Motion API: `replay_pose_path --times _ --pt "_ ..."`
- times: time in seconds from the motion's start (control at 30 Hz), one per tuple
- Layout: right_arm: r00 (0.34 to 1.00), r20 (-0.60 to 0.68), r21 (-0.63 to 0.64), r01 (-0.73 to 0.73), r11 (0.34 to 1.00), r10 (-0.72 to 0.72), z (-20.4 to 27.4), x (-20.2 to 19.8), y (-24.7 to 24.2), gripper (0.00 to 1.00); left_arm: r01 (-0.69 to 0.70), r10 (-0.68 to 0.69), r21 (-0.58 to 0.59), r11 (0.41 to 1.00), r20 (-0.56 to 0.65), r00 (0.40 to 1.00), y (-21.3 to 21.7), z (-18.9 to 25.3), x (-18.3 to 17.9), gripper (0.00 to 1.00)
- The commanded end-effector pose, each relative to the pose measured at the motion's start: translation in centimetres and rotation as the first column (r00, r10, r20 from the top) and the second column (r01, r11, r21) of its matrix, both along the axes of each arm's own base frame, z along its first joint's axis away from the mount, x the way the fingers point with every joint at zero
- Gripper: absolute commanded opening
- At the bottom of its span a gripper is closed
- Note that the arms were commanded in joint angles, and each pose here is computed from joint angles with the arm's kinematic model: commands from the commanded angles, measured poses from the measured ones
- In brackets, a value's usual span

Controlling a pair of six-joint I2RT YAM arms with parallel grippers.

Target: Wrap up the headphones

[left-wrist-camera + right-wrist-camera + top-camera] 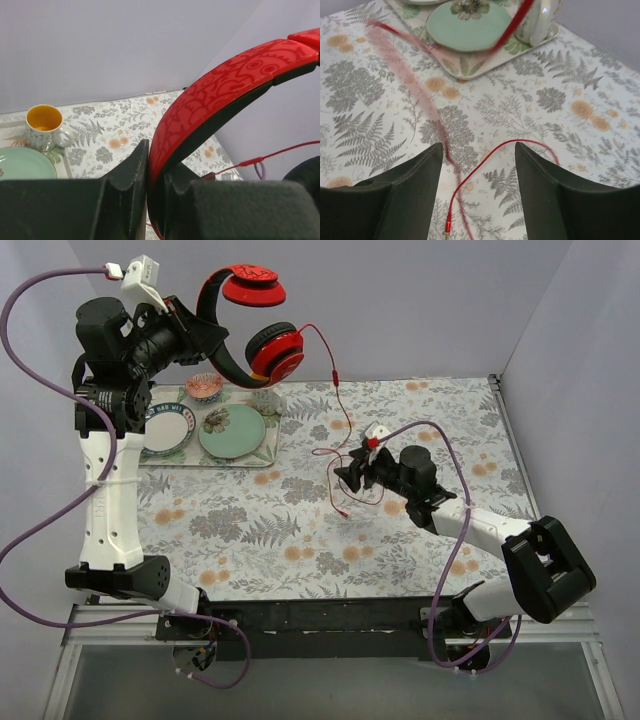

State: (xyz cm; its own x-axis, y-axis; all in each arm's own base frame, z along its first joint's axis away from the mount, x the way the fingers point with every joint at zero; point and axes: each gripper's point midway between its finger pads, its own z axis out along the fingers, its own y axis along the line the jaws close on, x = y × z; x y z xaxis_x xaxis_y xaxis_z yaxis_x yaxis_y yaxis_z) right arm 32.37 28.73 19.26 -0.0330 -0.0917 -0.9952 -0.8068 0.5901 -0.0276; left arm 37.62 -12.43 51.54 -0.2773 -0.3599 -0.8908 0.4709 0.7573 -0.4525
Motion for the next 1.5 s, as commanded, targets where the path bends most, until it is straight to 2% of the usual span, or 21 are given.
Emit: replay_pose_path --times 0.0,0.07,0.23,0.37,0.4,0.57,0.63,0.77,0.83,0.9,0.93,1.0,1.07,1.1,1.2,1.23,1.3,1.33,1.37,1.4,1.47 --pt "0.997 0.011 -0.001 -0.082 0.997 0.082 0.3 -1.4 0.5 0.66 0.006 -0.004 -0.04 0.999 0.061 0.998 -0.2 2.4 -0.8 0.0" --pt "0.995 0.003 -0.019 -0.099 0.995 0.099 -0.3 -1.3 0.8 0.71 0.007 -0.003 -0.057 0.998 0.061 0.998 -0.3 2.5 -0.7 0.0" --pt "0.995 -0.044 -0.037 -0.09 0.995 0.088 -2.3 -0.6 1.2 0.74 0.0 0.006 -0.066 0.998 0.091 0.996 -0.2 3.4 -0.5 0.0" --pt "0.996 -0.038 -0.061 -0.078 0.995 0.076 -1.7 -0.2 1.0 0.78 -0.02 0.024 -0.049 0.999 0.085 0.996 0.1 2.8 -0.1 0.0" --pt "0.998 -0.025 -0.06 -0.067 0.996 0.066 -1.0 0.0 0.9 0.82 -0.028 0.032 -0.037 0.999 0.088 0.996 0.3 2.6 -0.1 0.0" --pt "0.995 0.103 0.0 0.007 1.0 -0.007 5.2 0.1 -0.1 0.88 -0.078 0.078 -0.009 0.997 0.058 0.995 1.0 0.2 0.8 0.0" --pt "0.985 0.17 0.029 -0.035 0.999 0.029 8.0 -0.6 1.0 0.91 -0.078 0.078 -0.009 0.997 0.053 0.996 1.0 0.0 0.7 0.0" --pt "0.973 0.209 0.03 -0.107 0.994 0.098 9.9 -1.2 4.4 0.96 -0.067 0.068 -0.014 0.998 0.043 0.997 0.8 -0.3 0.6 0.0" --pt "0.979 0.17 0.024 -0.114 0.993 0.109 9.0 -0.5 5.9 0.97 -0.07 0.071 -0.016 0.997 0.05 0.996 0.9 0.0 0.5 0.0" --pt "0.978 0.169 0.043 -0.129 0.991 0.12 10.1 0.0 7.4 0.97 -0.07 0.071 -0.021 0.997 0.052 0.996 0.9 0.2 0.5 0.0" --pt "0.986 0.115 0.014 -0.123 0.992 0.12 8.1 0.8 8.1 0.97 -0.07 0.071 -0.022 0.997 0.058 0.996 0.9 0.4 0.3 0.0" --pt "0.989 0.09 0.017 -0.12 0.993 0.118 8.1 1.7 9.0 0.97 -0.068 0.069 -0.025 0.997 0.071 0.995 0.9 1.0 0.1 0.0" --pt "0.989 0.036 -0.013 -0.146 0.989 0.146 5.7 2.0 10.1 0.96 -0.066 0.068 -0.031 0.997 0.07 0.995 0.8 1.1 0.1 0.0" --pt "0.988 0.032 -0.02 -0.149 0.989 0.15 5.5 2.2 10.4 0.95 -0.063 0.065 -0.037 0.997 0.072 0.995 0.8 1.3 0.0 0.0" --pt "0.992 -0.026 -0.061 -0.126 0.99 0.124 2.8 3.0 10.5 0.69 -0.049 0.052 -0.046 0.998 0.068 0.996 0.5 1.4 0.0 0.0" --pt "0.991 -0.044 -0.072 -0.126 0.989 0.123 1.9 2.8 10.4 0.47 -0.05 0.053 -0.049 0.998 0.061 0.997 0.5 1.3 0.1 0.0" --pt "0.99 -0.082 -0.085 -0.122 0.989 0.115 1.0 2.4 10.1 0.28 -0.06 0.062 -0.053 0.997 0.052 0.997 0.6 0.9 0.5 0.0" --pt "0.99 -0.098 -0.095 -0.115 0.989 0.106 0.7 2.3 9.9 0.1 -0.069 0.072 -0.053 0.996 0.042 0.997 0.7 0.4 1.0 0.0" --pt "0.988 -0.112 -0.106 -0.116 0.988 0.104 0.6 1.8 10.1 0.04 -0.088 0.09 -0.052 0.995 0.025 0.996 1.0 -0.3 1.6 0.0" --pt "0.982 -0.166 -0.155 -0.118 0.981 0.091 -0.9 1.0 9.9 0.01 -0.094 0.095 -0.052 0.994 0.013 0.995 1.0 -0.8 2.0 0.0" --pt "0.983 -0.171 -0.225 -0.11 0.968 0.072 -1.2 -0.1 10.6 0.01 -0.121 0.119 -0.05 0.991 -0.037 0.992 1.2 -3.0 3.7 0.0"
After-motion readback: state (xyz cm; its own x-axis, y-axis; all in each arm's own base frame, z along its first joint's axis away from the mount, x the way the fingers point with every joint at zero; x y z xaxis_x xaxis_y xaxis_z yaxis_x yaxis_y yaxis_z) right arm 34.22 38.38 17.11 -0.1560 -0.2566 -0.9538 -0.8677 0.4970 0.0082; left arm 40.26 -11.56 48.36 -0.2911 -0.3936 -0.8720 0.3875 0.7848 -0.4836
